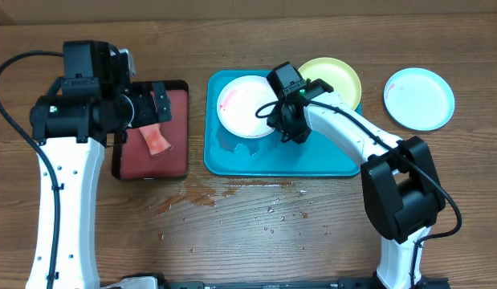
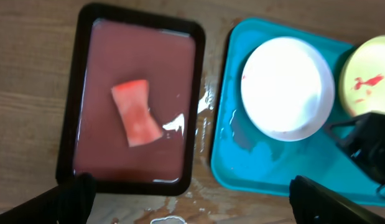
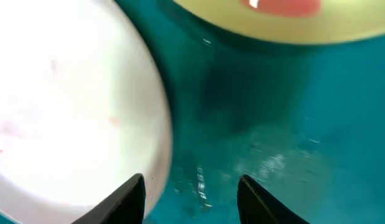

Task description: Clean dirty plates on tray and stack at the side

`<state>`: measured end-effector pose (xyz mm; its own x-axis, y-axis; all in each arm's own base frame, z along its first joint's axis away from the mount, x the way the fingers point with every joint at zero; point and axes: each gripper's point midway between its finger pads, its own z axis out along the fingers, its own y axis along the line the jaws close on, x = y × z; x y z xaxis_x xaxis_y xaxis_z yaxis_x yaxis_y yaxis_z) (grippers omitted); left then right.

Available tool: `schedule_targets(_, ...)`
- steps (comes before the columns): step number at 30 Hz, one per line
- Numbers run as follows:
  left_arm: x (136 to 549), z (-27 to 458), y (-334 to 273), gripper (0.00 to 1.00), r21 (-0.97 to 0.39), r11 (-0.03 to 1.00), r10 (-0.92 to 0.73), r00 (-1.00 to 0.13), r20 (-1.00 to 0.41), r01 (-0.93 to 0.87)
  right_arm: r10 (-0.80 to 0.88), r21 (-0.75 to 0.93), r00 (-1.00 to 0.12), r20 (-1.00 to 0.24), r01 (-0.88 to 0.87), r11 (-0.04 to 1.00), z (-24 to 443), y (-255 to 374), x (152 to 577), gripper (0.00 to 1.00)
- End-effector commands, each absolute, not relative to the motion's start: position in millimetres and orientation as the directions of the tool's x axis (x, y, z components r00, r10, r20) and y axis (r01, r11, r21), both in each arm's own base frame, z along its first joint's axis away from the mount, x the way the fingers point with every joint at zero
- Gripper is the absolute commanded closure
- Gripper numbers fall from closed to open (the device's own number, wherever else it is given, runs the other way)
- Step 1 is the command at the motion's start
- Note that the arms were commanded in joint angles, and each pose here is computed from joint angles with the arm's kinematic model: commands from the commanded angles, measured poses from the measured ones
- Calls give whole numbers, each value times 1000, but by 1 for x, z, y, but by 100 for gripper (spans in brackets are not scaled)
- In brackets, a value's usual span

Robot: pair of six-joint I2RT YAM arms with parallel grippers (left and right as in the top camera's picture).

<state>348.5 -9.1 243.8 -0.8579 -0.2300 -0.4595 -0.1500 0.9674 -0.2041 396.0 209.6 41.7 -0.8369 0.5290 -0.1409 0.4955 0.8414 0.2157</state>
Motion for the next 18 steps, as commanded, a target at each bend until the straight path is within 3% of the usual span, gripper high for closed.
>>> schedule_targets(1, 344, 230, -7, 0, -187, 967, -237, -869, -435, -170, 533, 269, -828, -172, 481, 834, 53, 216, 411, 51)
schedule_targets(8, 341, 202, 1, 0, -143, 970, -240, -881, -407, -197, 531, 250, -832, -161, 486, 837, 39, 216, 411, 51)
schedule_targets(18, 330, 121, 14, 0, -89, 949, -313, -879, -359, -302, 491, 232, -856, -162, 450, 862, 38, 214, 408, 50)
